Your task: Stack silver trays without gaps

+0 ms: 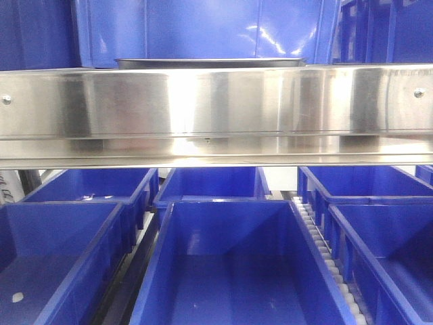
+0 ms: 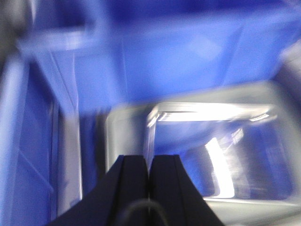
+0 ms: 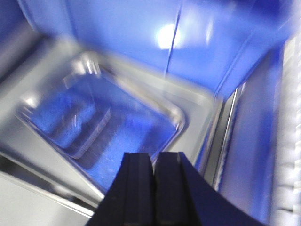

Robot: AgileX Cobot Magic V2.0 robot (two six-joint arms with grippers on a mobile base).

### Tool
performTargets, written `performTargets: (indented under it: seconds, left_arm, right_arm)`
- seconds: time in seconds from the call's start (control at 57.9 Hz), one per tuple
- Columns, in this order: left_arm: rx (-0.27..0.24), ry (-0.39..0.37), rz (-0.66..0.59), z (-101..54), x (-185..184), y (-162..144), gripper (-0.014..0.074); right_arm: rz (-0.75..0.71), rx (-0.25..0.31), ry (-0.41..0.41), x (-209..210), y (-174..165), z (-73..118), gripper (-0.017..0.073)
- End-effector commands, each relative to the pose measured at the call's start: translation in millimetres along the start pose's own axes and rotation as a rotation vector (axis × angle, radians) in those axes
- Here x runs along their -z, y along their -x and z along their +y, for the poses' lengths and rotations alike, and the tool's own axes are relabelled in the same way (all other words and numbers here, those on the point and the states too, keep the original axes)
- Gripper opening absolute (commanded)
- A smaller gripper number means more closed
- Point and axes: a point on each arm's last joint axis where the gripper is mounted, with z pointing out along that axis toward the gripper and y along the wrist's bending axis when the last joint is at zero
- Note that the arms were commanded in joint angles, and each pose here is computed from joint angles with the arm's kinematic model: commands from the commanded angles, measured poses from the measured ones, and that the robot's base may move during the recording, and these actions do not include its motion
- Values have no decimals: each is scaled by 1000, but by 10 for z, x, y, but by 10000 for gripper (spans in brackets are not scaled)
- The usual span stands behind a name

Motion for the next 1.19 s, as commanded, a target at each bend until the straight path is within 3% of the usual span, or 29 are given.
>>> performTargets:
  seconds: [0.0, 0.242, 0.363, 0.501, 0.674, 0.829, 0.967, 1.174]
  left_arm:
    - [-26, -55, -124, -14, 416, 35, -6]
    - [-72, -176, -366, 92, 1138, -285, -7]
    - [-87, -222, -485, 228, 1336, -697, -7]
    - [-53, -262, -519, 381, 1445, -1300, -7]
    - [-60, -267, -498, 526, 1450, -1982, -7]
    - [-31, -295, -497, 597, 1477, -2343, -7]
    - [-15, -295, -518, 673, 1562, -2487, -7]
    - [-5, -290, -536, 730, 1637, -2550, -7]
  right_arm:
    - [-81, 31, -12, 352, -19, 17, -70]
    - [-282, 54, -17, 1309, -385, 86, -70]
    - [-438, 73, -10, 1712, -762, 124, -70]
    - [-576, 69, -10, 1972, -1344, 141, -70]
    - [-670, 41, 37, 1961, -2136, 170, -70]
    - [-723, 23, 55, 1797, -2636, 165, -70]
    - [-765, 18, 51, 1657, -2875, 146, -70]
    - [-707, 20, 50, 1551, -2983, 141, -70]
